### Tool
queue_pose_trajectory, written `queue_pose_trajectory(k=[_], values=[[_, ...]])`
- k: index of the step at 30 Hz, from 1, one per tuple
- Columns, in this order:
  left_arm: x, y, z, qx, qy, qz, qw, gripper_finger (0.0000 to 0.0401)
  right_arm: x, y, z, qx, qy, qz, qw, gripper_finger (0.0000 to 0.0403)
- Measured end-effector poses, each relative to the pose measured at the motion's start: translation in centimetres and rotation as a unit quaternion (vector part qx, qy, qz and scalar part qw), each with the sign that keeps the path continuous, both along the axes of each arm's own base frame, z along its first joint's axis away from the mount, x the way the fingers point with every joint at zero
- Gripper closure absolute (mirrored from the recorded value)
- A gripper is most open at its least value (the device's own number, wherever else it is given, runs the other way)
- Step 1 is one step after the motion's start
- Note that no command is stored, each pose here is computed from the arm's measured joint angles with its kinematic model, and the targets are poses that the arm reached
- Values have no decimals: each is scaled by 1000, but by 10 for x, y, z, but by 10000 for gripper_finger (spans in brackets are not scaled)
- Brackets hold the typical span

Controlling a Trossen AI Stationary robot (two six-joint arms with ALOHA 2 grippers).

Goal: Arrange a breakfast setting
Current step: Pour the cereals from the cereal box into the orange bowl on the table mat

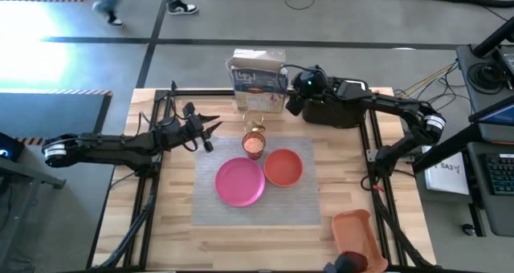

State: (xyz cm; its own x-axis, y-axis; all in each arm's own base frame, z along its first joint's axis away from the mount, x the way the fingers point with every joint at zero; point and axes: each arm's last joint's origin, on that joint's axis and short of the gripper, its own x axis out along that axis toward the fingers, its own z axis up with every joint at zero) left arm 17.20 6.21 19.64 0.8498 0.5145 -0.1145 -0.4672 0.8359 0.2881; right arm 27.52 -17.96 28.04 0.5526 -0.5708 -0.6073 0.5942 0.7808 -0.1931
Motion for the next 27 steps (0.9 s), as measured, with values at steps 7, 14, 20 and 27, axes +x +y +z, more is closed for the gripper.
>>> queue_pose_trajectory(k=[7, 14, 20, 27], values=[[-11, -2, -1, 5, -17, 4, 1000, 316, 4, -6, -12, 16, -3, -63, 998, 163], [-14, -3, -1, 12, -20, 5, 1000, 316, -2, -4, -15, 60, -10, -118, 991, 148], [-14, -3, -1, 16, -17, 5, 1000, 316, -8, 0, -16, 81, 18, -124, 989, 125], [-15, -2, -2, 29, -7, 21, 999, 316, -5, 6, -14, 63, 48, -88, 993, 122]])
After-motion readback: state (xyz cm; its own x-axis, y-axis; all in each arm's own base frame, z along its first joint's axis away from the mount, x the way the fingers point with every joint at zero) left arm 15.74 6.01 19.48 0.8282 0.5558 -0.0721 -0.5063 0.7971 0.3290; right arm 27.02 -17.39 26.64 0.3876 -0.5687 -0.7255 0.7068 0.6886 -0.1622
